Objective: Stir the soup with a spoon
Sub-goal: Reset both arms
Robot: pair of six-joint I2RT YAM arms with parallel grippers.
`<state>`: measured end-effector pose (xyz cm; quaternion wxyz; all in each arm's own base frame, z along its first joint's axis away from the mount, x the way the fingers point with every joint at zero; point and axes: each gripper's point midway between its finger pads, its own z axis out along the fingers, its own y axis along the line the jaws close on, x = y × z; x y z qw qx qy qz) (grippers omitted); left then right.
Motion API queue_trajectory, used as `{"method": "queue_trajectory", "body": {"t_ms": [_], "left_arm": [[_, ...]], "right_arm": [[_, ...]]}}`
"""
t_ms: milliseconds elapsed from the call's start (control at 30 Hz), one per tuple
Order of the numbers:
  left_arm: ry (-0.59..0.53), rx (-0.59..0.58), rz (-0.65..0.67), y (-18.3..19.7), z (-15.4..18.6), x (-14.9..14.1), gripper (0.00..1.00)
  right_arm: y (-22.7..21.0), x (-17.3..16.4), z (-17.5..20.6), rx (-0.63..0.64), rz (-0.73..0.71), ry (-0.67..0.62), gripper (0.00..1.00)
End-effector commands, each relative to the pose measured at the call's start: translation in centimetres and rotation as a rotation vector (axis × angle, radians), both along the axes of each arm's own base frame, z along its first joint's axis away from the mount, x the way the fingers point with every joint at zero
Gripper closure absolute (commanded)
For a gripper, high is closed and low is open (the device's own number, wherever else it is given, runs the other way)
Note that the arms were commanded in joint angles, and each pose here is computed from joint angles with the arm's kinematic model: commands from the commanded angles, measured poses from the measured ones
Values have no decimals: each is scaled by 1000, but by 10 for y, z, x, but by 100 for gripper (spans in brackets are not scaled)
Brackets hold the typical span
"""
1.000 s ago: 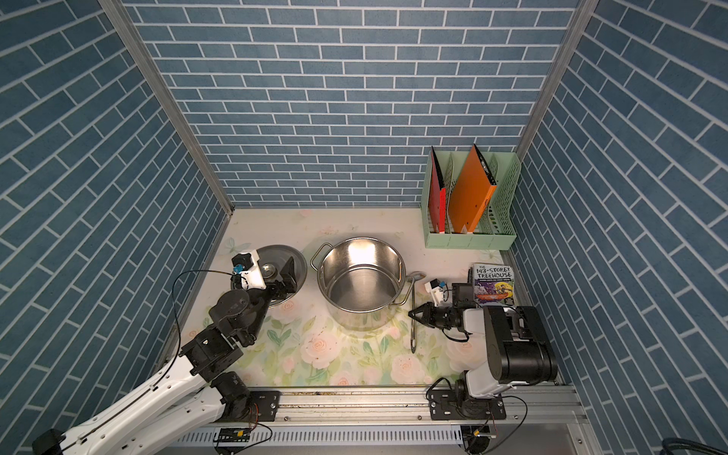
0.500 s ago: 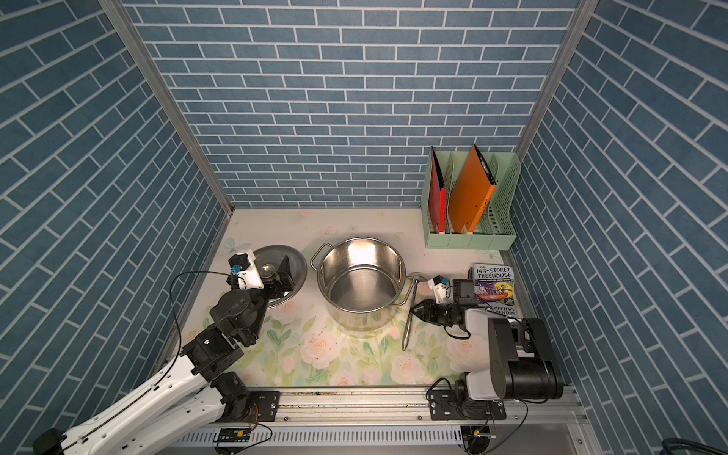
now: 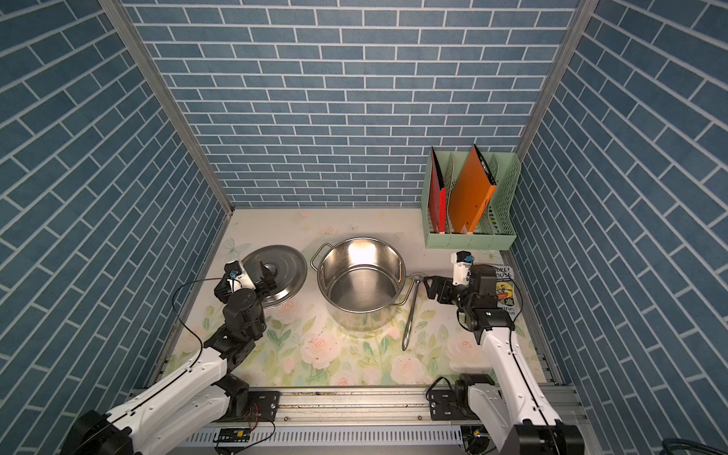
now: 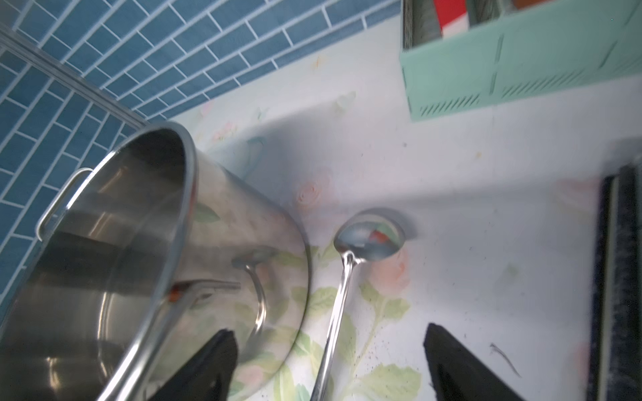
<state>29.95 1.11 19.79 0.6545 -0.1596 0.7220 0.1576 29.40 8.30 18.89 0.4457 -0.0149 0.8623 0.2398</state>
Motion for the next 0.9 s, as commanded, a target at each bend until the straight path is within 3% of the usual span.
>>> {"method": "queue_trajectory", "body": {"t_ms": [0,167,367,733,867], "left_arm": [[-46,17,28,16,1,4,0],[-41,0,-8,26,-17,11,0],[-57,-46,-99,22,-36,16,0],[-78,-29,-219,11,-39,40,0],[-131,-2,-224,13,-38,31,0]], "right_arm": [[-26,14,34,-115,-124,-129,0],[-46,37,55,-213,-223,-422,0],[-65,20,28,-346,-318,-723,0],[-63,12,-9,-397,-305,-747,0],[-58,22,-16,-424,-286,-744,0]]}}
